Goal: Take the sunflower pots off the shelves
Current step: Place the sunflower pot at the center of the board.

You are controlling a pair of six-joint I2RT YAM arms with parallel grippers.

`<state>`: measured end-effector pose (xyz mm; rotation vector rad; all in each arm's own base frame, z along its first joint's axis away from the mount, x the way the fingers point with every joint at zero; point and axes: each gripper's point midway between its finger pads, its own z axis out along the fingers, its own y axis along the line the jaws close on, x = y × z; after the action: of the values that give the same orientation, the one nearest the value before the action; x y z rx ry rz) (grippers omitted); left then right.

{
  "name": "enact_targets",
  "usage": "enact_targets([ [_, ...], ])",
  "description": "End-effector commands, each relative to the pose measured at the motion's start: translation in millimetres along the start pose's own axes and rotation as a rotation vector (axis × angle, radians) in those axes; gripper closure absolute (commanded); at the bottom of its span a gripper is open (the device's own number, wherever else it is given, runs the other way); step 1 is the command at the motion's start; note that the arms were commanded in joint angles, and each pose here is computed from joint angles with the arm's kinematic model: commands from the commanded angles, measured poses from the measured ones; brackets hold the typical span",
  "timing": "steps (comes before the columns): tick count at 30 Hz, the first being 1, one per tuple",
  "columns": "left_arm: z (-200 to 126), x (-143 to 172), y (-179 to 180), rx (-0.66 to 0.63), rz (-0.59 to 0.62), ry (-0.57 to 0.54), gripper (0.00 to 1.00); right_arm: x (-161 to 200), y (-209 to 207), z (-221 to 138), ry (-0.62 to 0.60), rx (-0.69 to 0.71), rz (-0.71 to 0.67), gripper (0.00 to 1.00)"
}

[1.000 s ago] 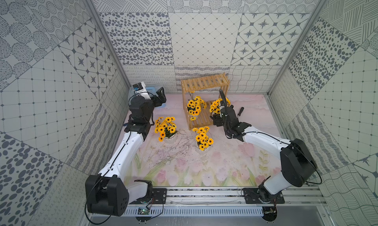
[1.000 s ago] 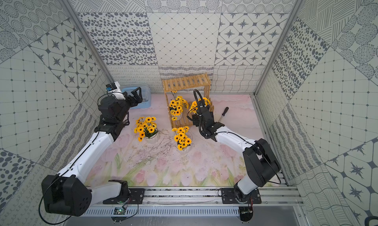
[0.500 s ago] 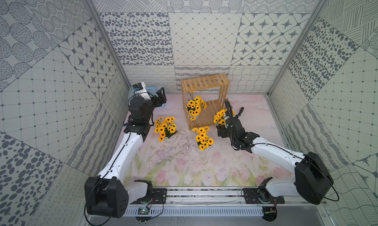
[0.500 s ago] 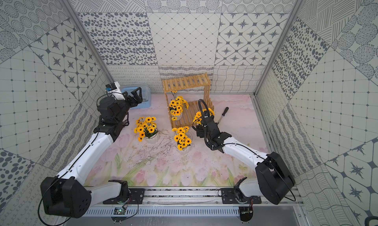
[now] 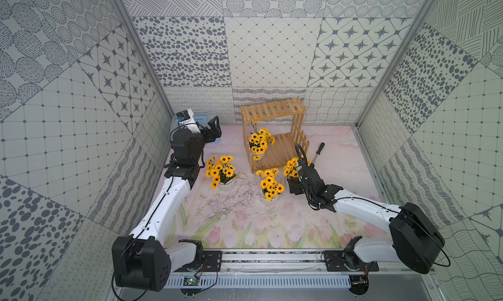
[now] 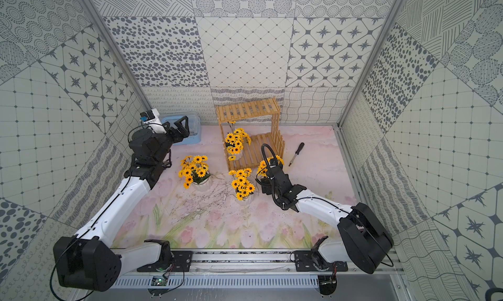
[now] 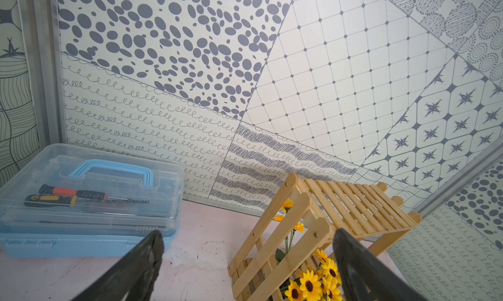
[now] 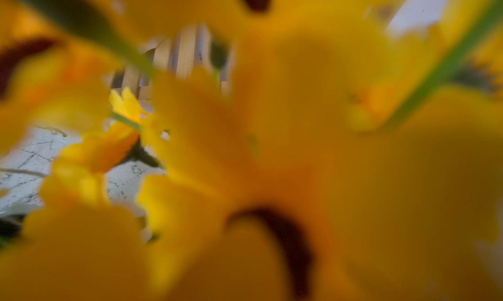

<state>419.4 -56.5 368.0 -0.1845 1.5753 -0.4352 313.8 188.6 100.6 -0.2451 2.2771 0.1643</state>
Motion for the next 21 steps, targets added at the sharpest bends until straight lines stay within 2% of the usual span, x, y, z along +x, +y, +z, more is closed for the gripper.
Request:
enact_targets([
  [1,-3,-12,-4,0.03,-0.005,-0.035,0.03,-31,13,-9,-0.147,-0.055,0.059,0.64],
  [11,-4,-14,-5,0.031,-0.004,-0.04,0.03,-10,14,0,-0.14,-0.02,0.028,0.62],
  [17,-4,-14,-4,0.029,-0.003,-0.039,0.03,1,18,6,-0.109,-0.036,0.019,0.5],
  [21,-4,-15,-4,0.026,0.0,-0.039,0.03,2,20,5,-0.095,-0.047,0.028,0.38],
])
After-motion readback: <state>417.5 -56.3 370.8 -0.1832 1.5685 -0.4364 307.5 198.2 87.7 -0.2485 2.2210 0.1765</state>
